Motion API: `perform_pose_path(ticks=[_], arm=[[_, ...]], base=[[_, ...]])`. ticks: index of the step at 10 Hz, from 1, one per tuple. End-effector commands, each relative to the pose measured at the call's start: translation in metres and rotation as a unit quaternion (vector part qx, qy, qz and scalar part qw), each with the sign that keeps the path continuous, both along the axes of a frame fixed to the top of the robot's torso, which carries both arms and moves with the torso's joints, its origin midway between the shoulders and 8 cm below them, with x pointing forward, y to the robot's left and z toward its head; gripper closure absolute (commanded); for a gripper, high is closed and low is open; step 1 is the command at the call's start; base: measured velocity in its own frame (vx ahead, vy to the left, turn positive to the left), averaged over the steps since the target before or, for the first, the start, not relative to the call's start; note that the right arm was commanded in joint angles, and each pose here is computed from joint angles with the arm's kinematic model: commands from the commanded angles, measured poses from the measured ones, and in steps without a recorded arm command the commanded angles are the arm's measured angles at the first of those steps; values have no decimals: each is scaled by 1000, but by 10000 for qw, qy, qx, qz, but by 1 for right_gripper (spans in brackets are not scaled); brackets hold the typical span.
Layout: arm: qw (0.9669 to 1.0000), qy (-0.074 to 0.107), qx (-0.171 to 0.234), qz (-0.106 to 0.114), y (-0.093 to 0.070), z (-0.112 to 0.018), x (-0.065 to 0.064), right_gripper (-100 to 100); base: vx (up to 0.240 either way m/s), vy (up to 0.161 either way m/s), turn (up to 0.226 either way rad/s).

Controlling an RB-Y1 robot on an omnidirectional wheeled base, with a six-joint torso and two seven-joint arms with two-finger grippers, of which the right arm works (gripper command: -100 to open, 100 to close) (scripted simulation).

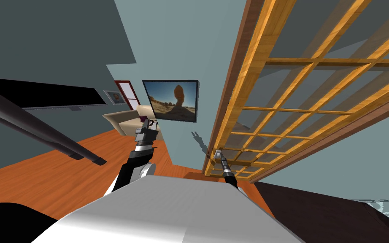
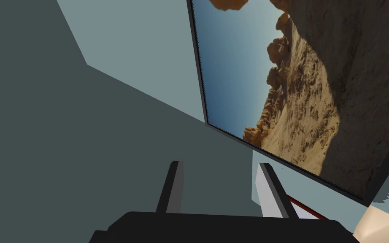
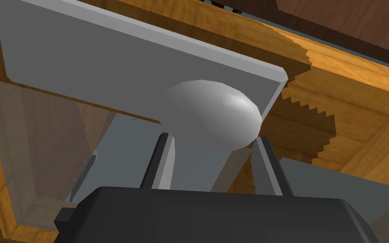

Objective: Pull the door open

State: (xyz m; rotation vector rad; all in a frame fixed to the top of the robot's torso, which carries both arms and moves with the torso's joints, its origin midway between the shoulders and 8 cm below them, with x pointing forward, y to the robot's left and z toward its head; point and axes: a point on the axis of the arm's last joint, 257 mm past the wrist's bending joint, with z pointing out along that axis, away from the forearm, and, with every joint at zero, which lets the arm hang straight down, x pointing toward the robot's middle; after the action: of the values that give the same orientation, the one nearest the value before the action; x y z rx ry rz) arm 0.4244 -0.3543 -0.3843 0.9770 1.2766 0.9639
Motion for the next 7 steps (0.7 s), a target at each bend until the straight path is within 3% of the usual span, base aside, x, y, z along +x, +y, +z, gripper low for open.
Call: perform_pose_path(ticks=[1, 5, 7], arm=[[9995, -47, 285, 93, 13, 1, 2, 100], [9965, -75, 828, 79, 11, 1, 3, 100], [9927, -96, 1205, 64, 10, 1, 3, 100]], base=[[-41, -4, 49], [-48, -6, 57], [-49, -14, 69]])
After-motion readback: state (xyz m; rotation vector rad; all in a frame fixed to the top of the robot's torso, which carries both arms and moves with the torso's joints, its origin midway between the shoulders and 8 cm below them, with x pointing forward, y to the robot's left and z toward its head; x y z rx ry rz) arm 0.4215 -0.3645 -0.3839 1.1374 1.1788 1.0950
